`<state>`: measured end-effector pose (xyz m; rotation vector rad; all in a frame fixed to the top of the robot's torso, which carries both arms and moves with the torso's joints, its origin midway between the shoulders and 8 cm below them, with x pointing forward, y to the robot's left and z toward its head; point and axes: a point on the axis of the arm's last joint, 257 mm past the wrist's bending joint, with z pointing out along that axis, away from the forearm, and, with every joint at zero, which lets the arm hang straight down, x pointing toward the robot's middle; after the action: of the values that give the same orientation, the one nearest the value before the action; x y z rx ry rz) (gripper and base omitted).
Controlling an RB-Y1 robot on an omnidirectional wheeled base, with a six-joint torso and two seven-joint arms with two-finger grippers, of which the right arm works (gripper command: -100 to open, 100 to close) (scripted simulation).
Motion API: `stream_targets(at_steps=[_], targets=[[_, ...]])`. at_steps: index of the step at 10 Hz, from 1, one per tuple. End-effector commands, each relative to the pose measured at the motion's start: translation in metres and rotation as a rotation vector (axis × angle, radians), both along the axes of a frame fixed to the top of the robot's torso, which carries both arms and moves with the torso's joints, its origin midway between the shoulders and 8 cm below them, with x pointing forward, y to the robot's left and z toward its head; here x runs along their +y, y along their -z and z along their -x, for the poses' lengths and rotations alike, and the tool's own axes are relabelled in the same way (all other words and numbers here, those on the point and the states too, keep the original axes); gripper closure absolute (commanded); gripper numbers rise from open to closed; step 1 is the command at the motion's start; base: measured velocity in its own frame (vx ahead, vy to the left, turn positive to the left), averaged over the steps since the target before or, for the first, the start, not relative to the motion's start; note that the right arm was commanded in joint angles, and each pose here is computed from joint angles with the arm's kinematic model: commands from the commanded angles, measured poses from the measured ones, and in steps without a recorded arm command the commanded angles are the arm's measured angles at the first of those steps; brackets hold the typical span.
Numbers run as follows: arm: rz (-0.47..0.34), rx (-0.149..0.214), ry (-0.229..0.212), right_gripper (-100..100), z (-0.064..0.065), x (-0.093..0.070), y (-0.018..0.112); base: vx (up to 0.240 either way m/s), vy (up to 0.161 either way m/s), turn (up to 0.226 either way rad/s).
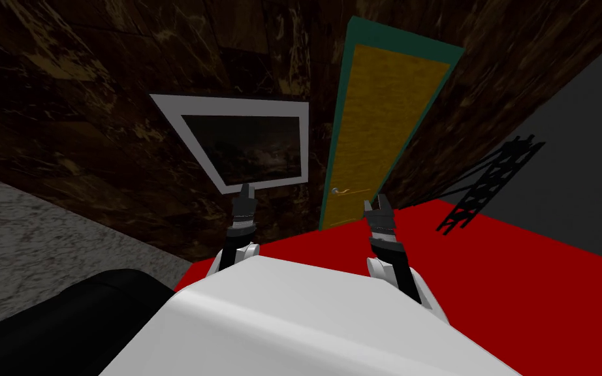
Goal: Pull the door open
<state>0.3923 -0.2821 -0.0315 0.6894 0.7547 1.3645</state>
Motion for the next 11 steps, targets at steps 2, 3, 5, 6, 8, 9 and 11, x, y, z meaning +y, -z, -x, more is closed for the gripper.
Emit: stream_targets(at_steps=[2, 3, 5, 6, 8, 9, 11], targets=[[-0.004, 0.045, -0.011, -100, -0.012, 0.001, 0.023, 0.056, -0.053, 0.061], [-0.004, 0.05, -0.01, -100, -0.013, 0.001, 0.026, 0.041, -0.038, 0.055], [-0.006, 0.091, -0.024, -100, -0.023, 0.0, 0.049, 0.064, -0.064, 0.13], [-0.007, 0.1, -0.023, -100, -0.024, -0.001, 0.053, 0.048, -0.057, 0.046], [-0.006, 0.134, -0.036, -100, -0.033, -0.002, 0.073, 0.05, -0.065, 0.132], [-0.008, 0.151, -0.033, -100, -0.035, -0.004, 0.081, 0.046, -0.067, 0.059], [-0.009, 0.178, -0.038, -100, -0.039, -0.006, 0.095, 0.046, -0.053, 0.069]])
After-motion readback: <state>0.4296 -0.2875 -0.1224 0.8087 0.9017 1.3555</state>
